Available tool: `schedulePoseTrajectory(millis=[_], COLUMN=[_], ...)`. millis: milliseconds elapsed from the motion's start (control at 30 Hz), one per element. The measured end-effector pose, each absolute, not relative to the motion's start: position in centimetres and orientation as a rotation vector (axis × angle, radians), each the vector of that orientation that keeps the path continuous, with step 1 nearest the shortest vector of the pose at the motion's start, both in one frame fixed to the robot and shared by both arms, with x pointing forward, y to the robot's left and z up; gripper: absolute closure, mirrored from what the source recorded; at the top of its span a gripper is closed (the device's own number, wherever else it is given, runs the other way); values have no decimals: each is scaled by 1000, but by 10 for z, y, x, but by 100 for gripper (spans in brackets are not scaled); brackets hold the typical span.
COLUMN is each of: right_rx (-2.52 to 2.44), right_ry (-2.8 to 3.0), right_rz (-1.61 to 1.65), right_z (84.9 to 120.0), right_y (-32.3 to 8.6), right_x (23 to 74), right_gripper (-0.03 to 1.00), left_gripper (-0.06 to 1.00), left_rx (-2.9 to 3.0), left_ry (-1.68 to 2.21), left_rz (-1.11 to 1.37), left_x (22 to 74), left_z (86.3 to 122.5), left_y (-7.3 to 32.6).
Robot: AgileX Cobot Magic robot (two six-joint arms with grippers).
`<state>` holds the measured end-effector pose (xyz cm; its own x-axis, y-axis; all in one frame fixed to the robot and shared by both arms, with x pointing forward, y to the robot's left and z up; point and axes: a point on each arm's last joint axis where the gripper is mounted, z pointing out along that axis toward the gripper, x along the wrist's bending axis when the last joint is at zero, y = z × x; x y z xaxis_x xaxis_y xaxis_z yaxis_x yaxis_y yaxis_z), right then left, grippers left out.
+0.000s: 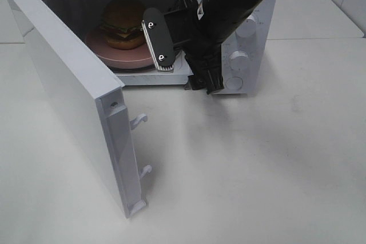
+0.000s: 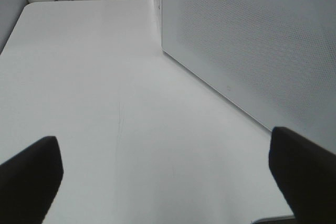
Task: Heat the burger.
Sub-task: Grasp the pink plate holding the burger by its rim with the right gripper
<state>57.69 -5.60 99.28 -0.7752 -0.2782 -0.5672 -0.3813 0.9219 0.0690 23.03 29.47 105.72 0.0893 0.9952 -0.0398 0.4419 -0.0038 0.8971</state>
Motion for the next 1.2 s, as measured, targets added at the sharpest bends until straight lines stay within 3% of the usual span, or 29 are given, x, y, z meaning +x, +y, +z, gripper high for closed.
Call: schedulePoseTrajectory(millis=[1200], right_rx=[-255], right_ry=[2534], right_rz=[328], right_z=[934], right_y=[13], right_x=[649], right_gripper=[7], left_gripper=[-4], left_rx=[1566], left_ry=[1468], left_rz=[874], left_x=[230], left_z=[1057], left_y=[295])
